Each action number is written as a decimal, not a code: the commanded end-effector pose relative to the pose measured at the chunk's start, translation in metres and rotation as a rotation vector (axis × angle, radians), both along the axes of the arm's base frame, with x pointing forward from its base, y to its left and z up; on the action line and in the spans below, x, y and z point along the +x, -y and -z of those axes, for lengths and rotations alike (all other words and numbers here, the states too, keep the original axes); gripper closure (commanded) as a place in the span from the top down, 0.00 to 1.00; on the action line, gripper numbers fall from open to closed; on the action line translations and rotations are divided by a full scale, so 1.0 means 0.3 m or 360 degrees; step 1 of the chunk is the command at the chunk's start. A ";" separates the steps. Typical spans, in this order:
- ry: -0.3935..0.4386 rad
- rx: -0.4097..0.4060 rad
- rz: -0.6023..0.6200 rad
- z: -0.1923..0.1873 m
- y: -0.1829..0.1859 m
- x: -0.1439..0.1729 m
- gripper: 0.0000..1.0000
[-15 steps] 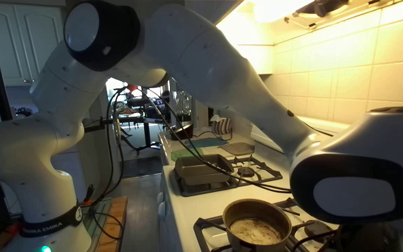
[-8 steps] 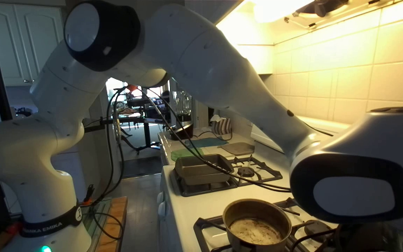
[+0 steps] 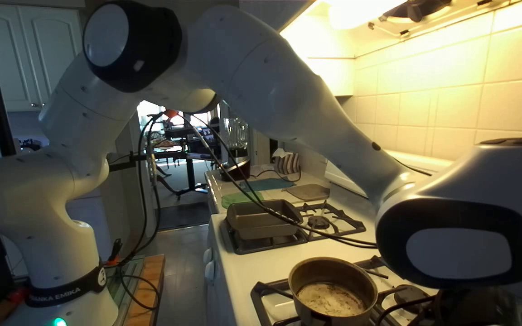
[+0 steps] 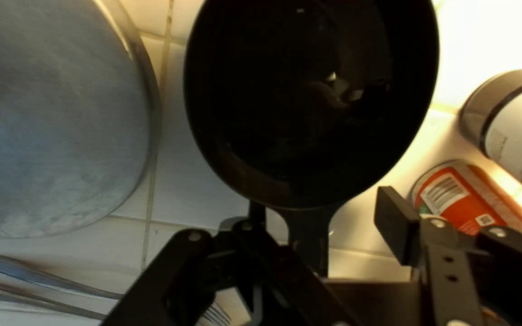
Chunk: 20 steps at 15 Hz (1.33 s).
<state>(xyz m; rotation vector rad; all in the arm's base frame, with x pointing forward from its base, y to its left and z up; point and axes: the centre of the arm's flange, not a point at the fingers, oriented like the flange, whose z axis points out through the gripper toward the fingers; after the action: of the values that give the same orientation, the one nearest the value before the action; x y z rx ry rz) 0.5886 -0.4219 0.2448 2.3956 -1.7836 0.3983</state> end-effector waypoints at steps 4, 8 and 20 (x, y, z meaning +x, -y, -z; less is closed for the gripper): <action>0.0020 0.0037 0.0041 -0.002 0.012 0.028 0.29; 0.0015 0.0042 0.0043 -0.001 0.012 0.029 0.16; -0.0006 0.0095 0.0025 -0.030 -0.007 0.016 0.06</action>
<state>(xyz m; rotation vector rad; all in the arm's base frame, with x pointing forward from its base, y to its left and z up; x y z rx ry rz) 0.5909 -0.4199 0.2466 2.4025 -1.7895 0.3684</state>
